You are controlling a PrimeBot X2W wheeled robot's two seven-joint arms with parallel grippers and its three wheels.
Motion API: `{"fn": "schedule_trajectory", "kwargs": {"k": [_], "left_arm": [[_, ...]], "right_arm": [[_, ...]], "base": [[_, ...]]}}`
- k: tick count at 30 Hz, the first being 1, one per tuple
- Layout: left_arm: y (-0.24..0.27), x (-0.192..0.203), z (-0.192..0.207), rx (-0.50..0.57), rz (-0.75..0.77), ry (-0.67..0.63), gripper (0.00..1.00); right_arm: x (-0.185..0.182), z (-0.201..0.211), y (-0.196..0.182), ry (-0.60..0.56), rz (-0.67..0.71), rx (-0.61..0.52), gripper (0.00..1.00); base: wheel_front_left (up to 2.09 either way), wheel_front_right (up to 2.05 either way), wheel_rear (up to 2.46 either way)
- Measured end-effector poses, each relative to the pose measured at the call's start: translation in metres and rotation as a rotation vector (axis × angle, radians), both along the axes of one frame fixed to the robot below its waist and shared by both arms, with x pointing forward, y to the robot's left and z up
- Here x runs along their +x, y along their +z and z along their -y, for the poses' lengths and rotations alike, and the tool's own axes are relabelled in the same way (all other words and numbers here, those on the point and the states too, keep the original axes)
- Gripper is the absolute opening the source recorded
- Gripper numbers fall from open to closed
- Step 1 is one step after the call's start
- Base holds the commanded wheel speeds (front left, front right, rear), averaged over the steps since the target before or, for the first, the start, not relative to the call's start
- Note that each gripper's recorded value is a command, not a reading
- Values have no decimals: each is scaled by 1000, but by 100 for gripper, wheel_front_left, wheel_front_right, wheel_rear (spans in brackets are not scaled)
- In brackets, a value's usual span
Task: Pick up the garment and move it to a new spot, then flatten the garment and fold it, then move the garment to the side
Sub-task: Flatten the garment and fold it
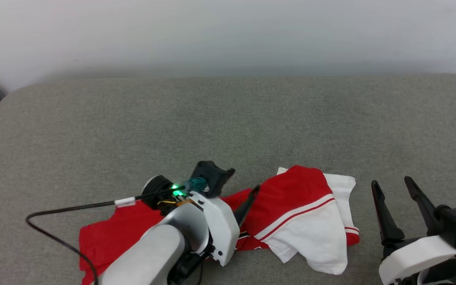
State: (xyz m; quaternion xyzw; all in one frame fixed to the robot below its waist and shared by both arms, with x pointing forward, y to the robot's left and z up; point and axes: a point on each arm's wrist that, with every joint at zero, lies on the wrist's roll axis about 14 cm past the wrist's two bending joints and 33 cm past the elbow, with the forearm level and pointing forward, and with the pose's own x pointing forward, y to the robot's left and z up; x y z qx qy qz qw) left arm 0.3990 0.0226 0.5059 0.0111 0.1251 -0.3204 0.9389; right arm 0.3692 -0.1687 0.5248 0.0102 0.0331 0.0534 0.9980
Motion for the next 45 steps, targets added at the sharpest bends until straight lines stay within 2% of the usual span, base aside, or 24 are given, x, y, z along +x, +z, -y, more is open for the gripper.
{"fn": "schedule_trajectory", "kwargs": {"k": [8,15,16,18,24,27,30,33,37,41,45], "left_arm": [[-60,-37,49,216,-233,-326,100],[-100,-51,45,389,-378,-427,99],[-103,-49,43,400,-390,-428,62],[-110,-47,41,420,-409,-432,0],[-102,-39,52,354,-365,-436,0],[-79,-30,58,271,-289,-411,0],[-43,-12,58,134,-209,-324,0],[-19,7,39,24,-156,-188,0],[-18,33,-19,-101,-181,79,0],[-49,43,-79,-197,-285,337,0],[-91,28,-116,-250,-419,497,0]], "right_arm": [[3,13,-15,-41,-40,6,100],[3,22,-25,-71,-63,27,100],[3,23,-27,-75,-66,29,100],[4,25,-28,-81,-67,32,100],[2,31,-34,-101,-80,43,100],[2,30,-33,-97,-80,49,100],[1,25,-30,-82,-77,57,100],[1,20,-29,-66,-80,60,100],[6,12,-27,-41,-80,59,100],[10,9,-33,-31,-102,52,100],[12,9,-38,-31,-120,49,100]], "base": [[0,0,0],[0,0,0],[0,0,0],[0,0,0],[0,0,0],[0,0,0],[0,0,0],[0,0,0],[0,0,0],[0,0,0],[0,0,0]]}}
